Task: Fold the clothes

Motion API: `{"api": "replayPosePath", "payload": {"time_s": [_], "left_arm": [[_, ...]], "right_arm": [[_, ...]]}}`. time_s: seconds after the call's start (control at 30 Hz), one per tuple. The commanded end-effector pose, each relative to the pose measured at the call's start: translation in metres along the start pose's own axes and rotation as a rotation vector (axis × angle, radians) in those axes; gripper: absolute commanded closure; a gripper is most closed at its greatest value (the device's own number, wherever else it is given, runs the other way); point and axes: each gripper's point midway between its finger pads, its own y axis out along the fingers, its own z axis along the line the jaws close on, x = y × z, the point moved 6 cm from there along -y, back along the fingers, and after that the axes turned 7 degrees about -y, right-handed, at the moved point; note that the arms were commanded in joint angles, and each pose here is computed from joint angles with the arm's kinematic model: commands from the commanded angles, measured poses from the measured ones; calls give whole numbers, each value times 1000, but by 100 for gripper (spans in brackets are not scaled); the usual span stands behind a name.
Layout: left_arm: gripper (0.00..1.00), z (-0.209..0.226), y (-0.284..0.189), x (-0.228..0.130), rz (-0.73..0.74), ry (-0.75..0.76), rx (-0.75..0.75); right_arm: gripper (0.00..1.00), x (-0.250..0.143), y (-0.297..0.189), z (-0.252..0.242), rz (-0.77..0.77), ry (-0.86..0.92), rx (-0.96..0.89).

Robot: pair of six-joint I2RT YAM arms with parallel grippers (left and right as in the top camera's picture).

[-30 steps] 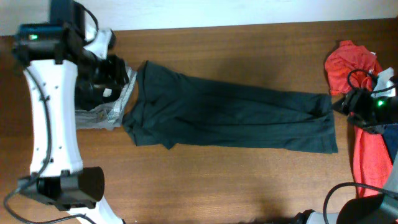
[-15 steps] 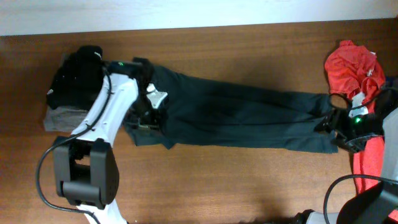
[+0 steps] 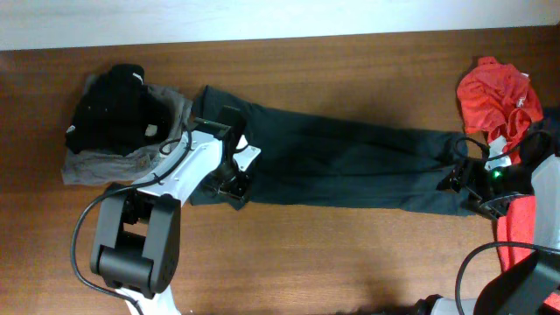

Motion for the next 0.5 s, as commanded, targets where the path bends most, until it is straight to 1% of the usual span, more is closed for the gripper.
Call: {"api": "replayPosePath", "payload": {"time_s": [0.0,0.03,0.1,0.17,0.2,0.27,0.47], "left_arm": [[66,4,0,1,-16,19,47],[72,4,0,2,-20,20,47],[77,4,0,2,-21,20,47],[78,4,0,2,-20,20,47],[77,4,0,2,-20,20,46],[65,3,0,1,-13,21,42],[62,-5,5,-3,6,43,45]], "right_arm": [[32,0,2,0,5,-13,-8],[33,0,2,0,4,-13,-8],[33,0,2,0,4,-13,-8],[33,0,2,0,4,-13,-8],[32,0,2,0,4,-13,-8],[33,0,2,0,4,-13,-8],[32,1,2,0,-1,-14,-8]]}}
